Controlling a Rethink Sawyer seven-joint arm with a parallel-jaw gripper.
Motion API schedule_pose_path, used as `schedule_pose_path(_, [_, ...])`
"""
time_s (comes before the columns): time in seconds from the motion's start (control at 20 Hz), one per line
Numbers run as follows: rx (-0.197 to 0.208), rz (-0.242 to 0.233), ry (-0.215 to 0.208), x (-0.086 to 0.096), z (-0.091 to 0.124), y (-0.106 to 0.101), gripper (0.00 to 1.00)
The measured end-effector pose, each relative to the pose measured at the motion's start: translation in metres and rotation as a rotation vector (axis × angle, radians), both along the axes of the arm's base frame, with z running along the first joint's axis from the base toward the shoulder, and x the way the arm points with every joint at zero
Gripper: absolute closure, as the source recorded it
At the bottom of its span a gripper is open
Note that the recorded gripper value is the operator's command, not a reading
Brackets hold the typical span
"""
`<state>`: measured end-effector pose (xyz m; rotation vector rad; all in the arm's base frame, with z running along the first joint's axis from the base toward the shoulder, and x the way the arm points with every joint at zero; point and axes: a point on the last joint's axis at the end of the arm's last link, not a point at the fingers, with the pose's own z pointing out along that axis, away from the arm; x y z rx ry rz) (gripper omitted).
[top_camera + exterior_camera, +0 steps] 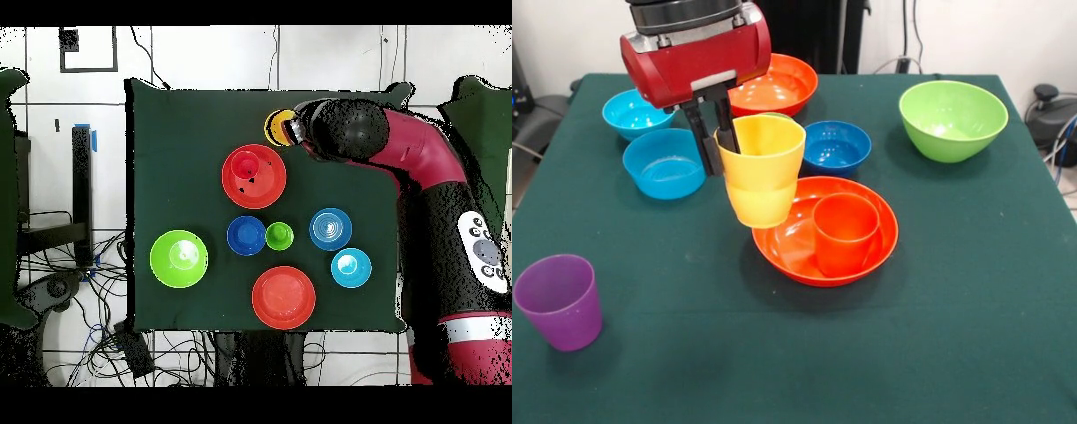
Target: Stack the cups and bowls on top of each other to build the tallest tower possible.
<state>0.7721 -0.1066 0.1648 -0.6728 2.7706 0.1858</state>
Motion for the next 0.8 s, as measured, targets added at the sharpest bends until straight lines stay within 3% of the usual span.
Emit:
schedule_pose_path(0.25, [-0.001,-0.007,-0.021,0.0019,-0.0004,0.0006,1.0])
schedule_pose_path(0.8, [0.015,-0.008,-0.014,0.0003,-0.002,0.0078,1.0])
